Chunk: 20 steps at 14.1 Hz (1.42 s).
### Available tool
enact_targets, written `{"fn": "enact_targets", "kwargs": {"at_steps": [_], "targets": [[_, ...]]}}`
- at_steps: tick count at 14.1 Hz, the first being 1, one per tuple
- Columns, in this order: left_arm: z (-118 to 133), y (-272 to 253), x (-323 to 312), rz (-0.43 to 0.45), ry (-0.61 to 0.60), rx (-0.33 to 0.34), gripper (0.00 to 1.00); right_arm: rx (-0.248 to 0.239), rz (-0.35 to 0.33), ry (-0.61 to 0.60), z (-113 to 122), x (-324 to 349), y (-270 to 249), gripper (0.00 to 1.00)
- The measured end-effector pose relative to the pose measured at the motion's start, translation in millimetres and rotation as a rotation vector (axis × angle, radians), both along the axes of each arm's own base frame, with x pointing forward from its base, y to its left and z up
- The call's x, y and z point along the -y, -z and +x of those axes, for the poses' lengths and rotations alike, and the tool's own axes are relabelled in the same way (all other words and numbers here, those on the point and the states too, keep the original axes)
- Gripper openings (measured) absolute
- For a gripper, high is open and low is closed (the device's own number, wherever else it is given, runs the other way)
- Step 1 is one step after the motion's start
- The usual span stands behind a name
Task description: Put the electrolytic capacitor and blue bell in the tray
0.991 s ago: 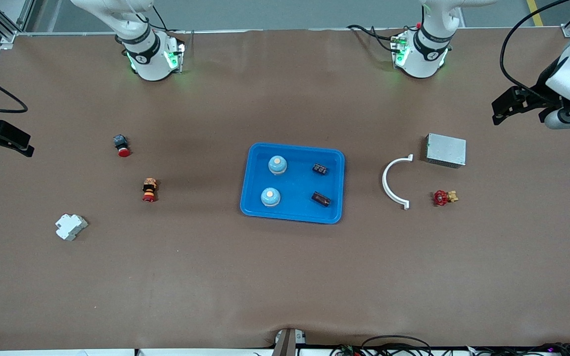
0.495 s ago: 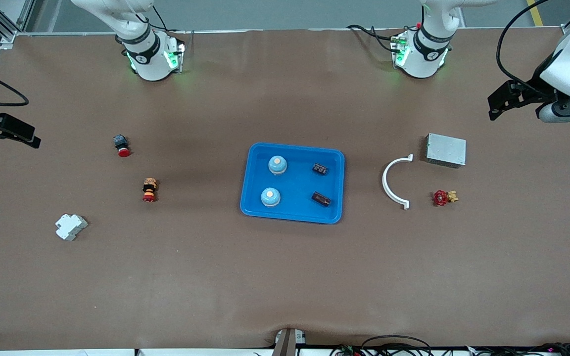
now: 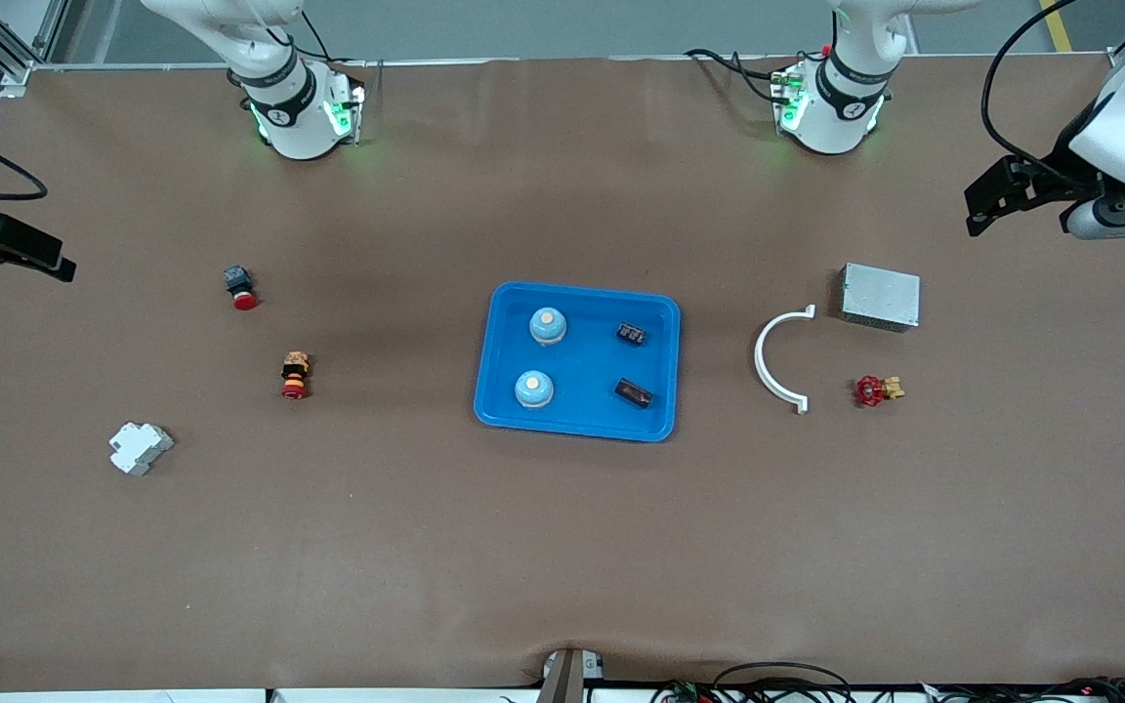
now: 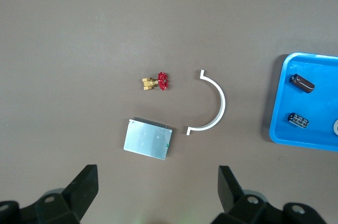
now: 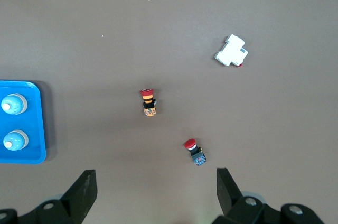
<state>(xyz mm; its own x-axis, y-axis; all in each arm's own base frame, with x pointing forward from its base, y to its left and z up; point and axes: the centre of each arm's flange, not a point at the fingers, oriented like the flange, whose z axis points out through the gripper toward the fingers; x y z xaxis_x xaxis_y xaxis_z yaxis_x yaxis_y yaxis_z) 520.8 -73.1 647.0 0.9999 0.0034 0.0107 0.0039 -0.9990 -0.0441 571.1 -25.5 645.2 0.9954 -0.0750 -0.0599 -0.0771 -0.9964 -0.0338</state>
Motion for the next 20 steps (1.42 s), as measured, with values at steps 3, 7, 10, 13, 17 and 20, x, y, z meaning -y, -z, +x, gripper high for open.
{"fn": "enact_targets", "kwargs": {"at_steps": [3,7,10,13,17,20], "targets": [[-0.8,-2.5,-0.2,0.000,-0.001,0.005,1.00,0.006,0.000,0.000,-1.5,-0.1,-5.8,1.00],[-2.0,-4.2,-1.0,0.000,-0.002,0.007,1.00,0.006,0.000,0.003,-1.7,1.7,-6.4,1.00],[-2.0,-4.0,-2.5,0.000,-0.005,0.005,1.00,0.005,0.000,0.003,-1.8,2.8,-6.3,1.00],[-2.4,-3.6,-5.3,0.001,-0.010,-0.002,1.00,0.006,-0.003,0.004,-1.9,4.2,-6.4,1.00],[-3.2,-3.4,-5.6,0.001,-0.010,-0.007,1.00,0.017,-0.017,0.005,-4.0,5.7,-12.0,1.00],[-3.3,-3.3,-5.2,0.001,-0.009,-0.007,1.00,0.021,-0.038,0.006,-5.5,7.5,-14.5,1.00]]}}
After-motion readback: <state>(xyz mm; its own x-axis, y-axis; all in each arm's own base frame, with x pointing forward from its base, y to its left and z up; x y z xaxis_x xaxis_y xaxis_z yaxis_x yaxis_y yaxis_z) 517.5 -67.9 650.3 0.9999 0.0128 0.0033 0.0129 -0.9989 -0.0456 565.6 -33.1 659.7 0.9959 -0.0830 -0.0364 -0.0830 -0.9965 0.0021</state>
